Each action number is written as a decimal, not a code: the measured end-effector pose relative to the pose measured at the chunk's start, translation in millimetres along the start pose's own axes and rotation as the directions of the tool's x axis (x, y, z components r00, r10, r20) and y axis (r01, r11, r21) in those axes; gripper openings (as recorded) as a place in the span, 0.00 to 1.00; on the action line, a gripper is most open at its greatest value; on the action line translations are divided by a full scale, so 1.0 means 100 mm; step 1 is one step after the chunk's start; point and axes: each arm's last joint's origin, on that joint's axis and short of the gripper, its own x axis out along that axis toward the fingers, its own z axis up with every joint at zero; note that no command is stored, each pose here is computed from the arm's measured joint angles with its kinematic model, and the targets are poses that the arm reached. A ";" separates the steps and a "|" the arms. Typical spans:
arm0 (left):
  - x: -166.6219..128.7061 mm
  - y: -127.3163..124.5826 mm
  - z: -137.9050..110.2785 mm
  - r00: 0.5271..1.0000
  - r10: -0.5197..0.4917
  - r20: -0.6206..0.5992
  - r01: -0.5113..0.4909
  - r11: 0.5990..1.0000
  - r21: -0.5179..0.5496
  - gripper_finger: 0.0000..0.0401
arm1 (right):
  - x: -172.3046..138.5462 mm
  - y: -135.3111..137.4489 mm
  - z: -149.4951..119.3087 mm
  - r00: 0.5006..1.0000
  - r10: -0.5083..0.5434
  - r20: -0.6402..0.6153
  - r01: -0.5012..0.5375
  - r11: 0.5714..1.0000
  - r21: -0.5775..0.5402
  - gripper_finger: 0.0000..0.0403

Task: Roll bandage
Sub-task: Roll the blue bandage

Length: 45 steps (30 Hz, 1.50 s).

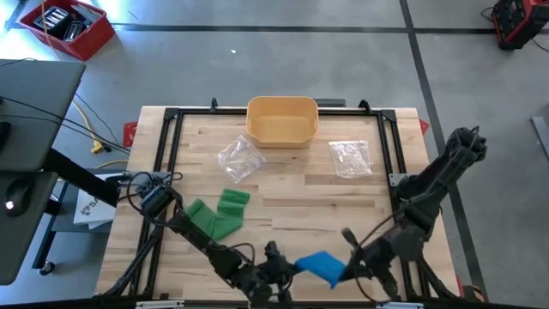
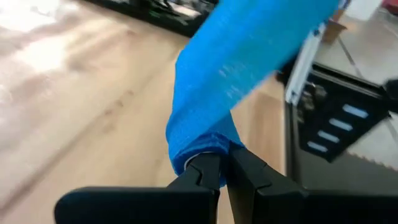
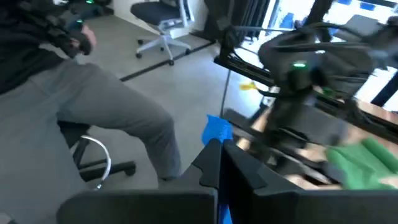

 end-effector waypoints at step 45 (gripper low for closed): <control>0.04 0.07 0.11 1.000 0.022 -0.009 -0.019 0.971 0.240 0.02 | -0.40 -0.30 0.22 0.780 -0.622 0.067 0.624 0.781 -0.011 0.00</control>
